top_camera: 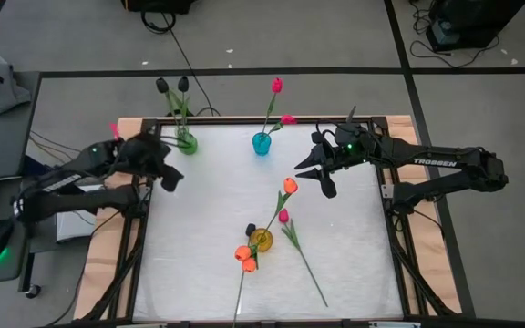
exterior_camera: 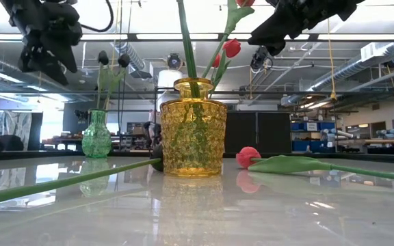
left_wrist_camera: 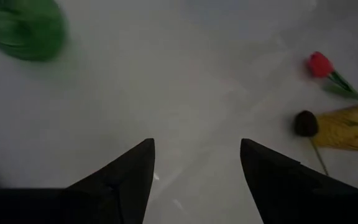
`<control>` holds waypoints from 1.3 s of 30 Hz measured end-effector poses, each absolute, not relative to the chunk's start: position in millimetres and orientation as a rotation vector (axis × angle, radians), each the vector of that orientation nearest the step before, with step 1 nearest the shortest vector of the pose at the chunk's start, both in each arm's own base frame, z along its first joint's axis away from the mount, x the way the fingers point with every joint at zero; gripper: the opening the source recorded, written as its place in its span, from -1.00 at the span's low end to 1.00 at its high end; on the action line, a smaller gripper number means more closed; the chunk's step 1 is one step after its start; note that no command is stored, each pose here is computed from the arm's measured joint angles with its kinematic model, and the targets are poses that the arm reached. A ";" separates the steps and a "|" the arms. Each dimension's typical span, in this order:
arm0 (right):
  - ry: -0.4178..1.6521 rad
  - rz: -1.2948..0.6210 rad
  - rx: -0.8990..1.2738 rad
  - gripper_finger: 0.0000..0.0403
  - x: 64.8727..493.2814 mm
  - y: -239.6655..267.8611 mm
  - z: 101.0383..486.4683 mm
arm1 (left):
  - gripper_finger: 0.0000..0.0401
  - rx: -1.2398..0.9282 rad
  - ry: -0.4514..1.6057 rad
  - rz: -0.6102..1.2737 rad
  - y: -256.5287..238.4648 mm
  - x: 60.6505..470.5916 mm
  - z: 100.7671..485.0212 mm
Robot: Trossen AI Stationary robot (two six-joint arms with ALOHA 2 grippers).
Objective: Sort flowers into vase by color
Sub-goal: Put the pink flower into the blue vase
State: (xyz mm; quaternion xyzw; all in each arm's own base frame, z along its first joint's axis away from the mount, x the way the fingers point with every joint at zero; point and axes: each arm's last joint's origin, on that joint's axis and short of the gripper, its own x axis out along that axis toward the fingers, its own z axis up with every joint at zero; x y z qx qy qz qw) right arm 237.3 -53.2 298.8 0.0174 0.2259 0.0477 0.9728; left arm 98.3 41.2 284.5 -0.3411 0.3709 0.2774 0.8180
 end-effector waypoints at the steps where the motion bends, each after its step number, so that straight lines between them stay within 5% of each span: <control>1: 0.456 0.096 0.035 -0.42 237.3 -53.2 298.8 | 0.21 -0.732 0.787 0.573 39.2 101.5 281.2; 23: 0.541 0.034 0.080 -0.42 229.0 -67.7 291.2 | 0.21 -0.849 0.699 0.215 -17.5 153.7 219.0; 32: 0.761 -0.031 0.269 -0.42 212.6 -72.2 273.9 | 0.21 -0.668 0.683 0.079 -42.5 181.3 208.7; 39: 0.939 -0.082 0.542 -0.42 201.9 -60.5 263.3 | 0.21 -0.479 0.749 0.144 -48.2 184.1 194.0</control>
